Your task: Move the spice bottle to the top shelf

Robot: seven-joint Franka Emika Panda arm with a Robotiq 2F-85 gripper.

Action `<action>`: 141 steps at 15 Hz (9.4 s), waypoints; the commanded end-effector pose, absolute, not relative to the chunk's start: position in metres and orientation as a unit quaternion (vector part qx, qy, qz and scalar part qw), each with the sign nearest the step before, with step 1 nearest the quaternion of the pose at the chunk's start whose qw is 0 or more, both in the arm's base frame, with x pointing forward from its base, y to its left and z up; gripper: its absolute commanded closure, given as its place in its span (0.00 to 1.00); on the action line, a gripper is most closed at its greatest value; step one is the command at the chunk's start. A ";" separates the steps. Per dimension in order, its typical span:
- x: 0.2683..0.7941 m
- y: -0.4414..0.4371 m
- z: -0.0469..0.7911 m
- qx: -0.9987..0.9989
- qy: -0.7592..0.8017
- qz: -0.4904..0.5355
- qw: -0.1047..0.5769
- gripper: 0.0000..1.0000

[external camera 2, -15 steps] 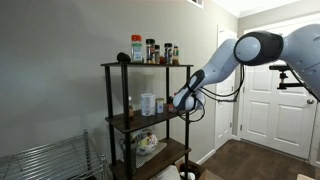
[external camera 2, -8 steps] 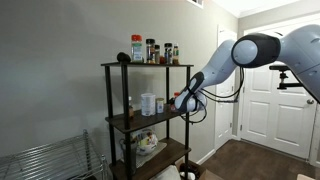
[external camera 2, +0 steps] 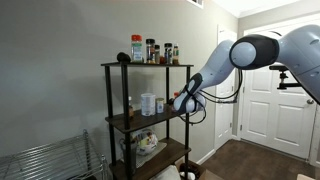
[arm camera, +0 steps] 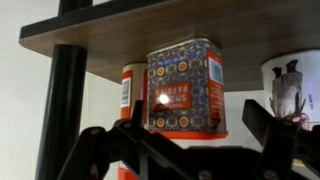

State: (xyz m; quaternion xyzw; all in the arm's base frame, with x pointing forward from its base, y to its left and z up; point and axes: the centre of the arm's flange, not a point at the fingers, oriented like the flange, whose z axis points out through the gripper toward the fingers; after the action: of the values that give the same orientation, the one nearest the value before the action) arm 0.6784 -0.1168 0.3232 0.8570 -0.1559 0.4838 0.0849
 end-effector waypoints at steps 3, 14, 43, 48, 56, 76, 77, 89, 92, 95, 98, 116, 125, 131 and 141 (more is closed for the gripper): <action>0.661 -0.101 0.306 0.847 -0.161 0.497 0.103 0.00; 0.652 -0.085 0.299 0.829 -0.207 0.503 0.128 0.00; 0.659 -0.072 0.283 0.789 -0.284 0.530 0.128 0.46; 0.659 -0.071 0.283 0.791 -0.282 0.528 0.127 0.78; 0.643 -0.062 0.285 0.800 -0.267 0.526 0.114 1.00; 0.639 -0.026 0.363 0.777 -0.239 0.576 0.089 0.29; 0.640 -0.029 0.369 0.774 -0.243 0.577 0.090 0.23; 0.653 -0.105 0.378 0.781 -0.296 0.542 0.095 0.00; 0.655 -0.104 0.376 0.786 -0.291 0.538 0.096 0.00; 0.657 -0.094 0.365 0.800 -0.284 0.522 0.083 0.00; 0.660 -0.086 0.352 0.807 -0.295 0.506 0.081 0.00; 0.697 -0.039 0.346 0.830 -0.297 0.455 0.121 0.00; 0.711 -0.039 0.347 0.799 -0.352 0.466 0.142 0.00; 0.719 -0.046 0.343 0.789 -0.381 0.457 0.151 0.00; 0.731 -0.069 0.337 0.771 -0.424 0.446 0.167 0.00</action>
State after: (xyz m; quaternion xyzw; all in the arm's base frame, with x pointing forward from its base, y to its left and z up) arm 0.7227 -0.0630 0.3361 0.7773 -0.4076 0.4517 0.1604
